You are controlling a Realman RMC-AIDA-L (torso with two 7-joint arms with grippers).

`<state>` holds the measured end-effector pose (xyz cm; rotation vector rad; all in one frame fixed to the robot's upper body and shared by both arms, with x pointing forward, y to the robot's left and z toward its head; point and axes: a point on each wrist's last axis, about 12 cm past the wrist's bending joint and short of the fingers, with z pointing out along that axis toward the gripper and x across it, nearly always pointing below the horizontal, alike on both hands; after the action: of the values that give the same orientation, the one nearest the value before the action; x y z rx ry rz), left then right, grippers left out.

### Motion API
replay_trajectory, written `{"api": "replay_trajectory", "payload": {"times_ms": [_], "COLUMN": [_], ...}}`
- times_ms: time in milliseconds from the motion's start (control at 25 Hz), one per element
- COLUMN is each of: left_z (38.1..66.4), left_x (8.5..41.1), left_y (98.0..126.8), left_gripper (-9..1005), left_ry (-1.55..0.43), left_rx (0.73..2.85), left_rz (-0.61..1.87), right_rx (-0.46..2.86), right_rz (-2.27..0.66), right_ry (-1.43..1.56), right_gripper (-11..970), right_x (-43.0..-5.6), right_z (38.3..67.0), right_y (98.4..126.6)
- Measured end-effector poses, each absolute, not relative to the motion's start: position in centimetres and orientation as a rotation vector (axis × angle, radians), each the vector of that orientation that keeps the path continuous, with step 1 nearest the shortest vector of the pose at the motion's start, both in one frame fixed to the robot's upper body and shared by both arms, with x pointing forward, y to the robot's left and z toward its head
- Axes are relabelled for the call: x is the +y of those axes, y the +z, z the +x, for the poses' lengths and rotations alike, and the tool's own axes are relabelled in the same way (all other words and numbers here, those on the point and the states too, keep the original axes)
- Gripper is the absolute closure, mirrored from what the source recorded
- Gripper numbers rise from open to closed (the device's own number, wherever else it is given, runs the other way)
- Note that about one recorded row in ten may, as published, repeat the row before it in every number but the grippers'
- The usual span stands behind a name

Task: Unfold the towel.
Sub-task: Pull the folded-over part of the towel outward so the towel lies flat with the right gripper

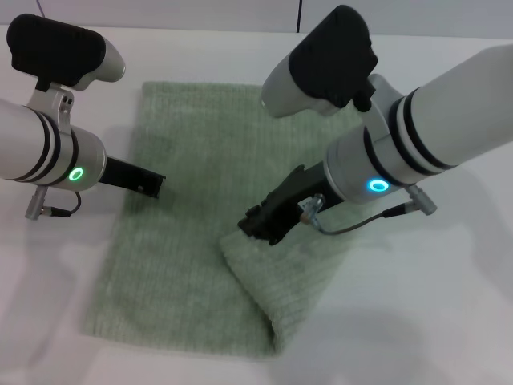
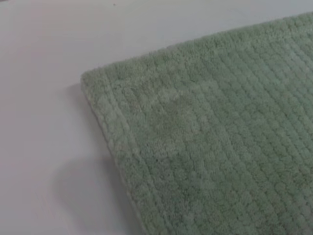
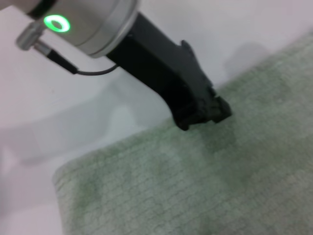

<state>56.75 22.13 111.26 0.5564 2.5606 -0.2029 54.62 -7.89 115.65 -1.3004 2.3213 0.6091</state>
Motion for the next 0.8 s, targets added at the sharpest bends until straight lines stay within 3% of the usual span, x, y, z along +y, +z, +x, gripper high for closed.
{"api": "replay_trajectory", "payload": {"times_ms": [200,400,800], "left_z": [56.8,56.8,56.8], "left_x": [22.1,22.1,21.9], "left_y": [111.4,111.4,111.4], "left_gripper": [998,998,998], "left_ry": [-0.203,-0.203,-0.206], "left_rx": [2.557,2.556,2.555], "left_rz": [0.558,0.559,0.560], "right_rx": [2.312,2.303,2.293], "right_rz": [-1.333,-1.332,-1.393], "right_ry": [0.597,0.580,0.528], "right_gripper": [784,561,350], "right_x": [-7.4,-7.1,-6.1], "right_z": [54.3,54.4,54.5], "right_y": [115.3,114.8,113.2]}}
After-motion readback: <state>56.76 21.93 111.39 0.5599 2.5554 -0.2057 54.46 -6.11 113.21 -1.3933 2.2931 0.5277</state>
